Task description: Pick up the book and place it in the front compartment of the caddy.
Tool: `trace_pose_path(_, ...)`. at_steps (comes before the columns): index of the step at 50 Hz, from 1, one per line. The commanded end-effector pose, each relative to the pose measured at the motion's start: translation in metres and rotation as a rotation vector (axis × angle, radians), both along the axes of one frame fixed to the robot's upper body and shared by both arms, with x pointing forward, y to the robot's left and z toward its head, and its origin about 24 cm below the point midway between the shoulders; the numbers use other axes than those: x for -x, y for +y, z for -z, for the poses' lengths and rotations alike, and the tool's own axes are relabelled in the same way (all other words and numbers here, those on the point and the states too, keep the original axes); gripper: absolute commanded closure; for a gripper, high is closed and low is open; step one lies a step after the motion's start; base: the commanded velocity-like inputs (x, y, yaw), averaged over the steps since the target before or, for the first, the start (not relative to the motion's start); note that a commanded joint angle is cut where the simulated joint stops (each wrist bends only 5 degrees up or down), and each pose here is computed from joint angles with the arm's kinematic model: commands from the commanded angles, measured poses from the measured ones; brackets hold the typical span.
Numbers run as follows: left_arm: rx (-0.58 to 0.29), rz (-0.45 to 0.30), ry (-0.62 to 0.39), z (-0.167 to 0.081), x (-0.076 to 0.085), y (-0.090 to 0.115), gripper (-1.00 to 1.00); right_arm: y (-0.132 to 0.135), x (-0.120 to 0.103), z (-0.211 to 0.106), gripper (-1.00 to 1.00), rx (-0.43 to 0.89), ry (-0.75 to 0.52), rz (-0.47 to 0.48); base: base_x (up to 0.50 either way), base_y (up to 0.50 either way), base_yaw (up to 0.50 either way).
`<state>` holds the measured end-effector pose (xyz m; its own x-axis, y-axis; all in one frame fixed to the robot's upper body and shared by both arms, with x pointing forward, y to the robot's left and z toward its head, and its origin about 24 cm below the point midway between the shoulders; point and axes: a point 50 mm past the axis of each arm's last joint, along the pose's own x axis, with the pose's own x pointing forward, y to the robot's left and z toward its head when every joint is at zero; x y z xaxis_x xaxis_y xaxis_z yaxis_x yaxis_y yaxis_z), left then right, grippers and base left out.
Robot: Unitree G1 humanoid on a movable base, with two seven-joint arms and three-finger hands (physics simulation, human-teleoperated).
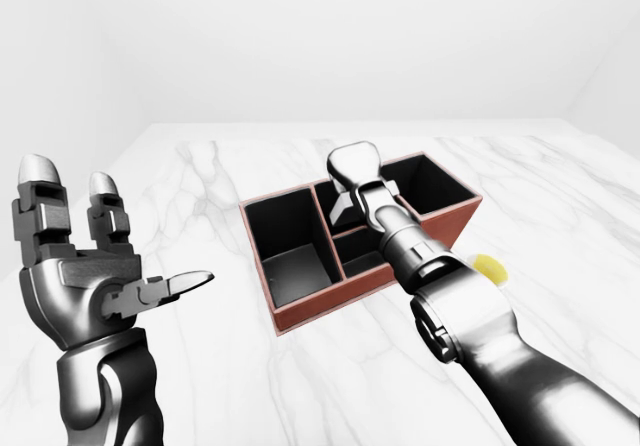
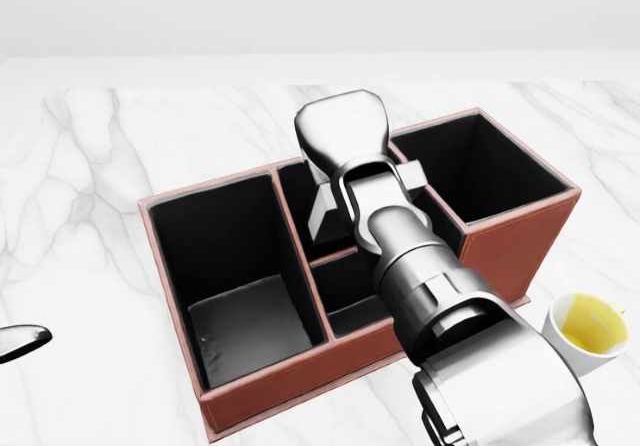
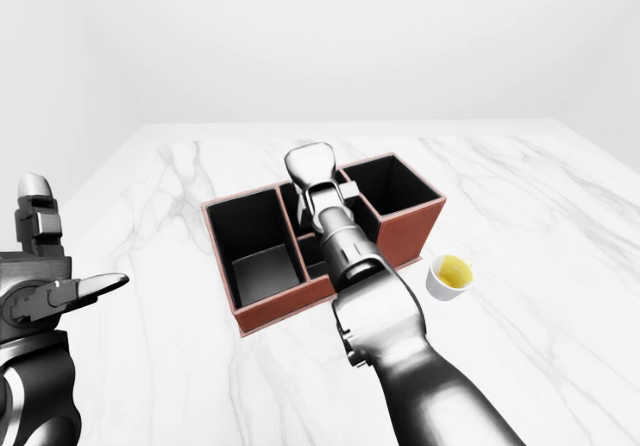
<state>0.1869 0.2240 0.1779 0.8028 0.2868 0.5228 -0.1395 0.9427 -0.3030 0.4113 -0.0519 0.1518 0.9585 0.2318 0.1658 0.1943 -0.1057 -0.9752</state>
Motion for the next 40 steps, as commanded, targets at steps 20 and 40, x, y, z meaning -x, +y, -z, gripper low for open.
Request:
trace_pose_path(20,0.002,0.001,0.028,0.006,-0.003,-0.002,-1.00,0.006,0.000,-0.010,1.00,0.080,-0.088,-0.036,0.00,0.00,0.00)
trace_pose_path(40,-0.001,0.006,0.036,0.007,-0.004,-0.003,-1.00,0.008,0.002,-0.008,1.00,0.091,-0.114,-0.049,0.00,0.00,0.00)
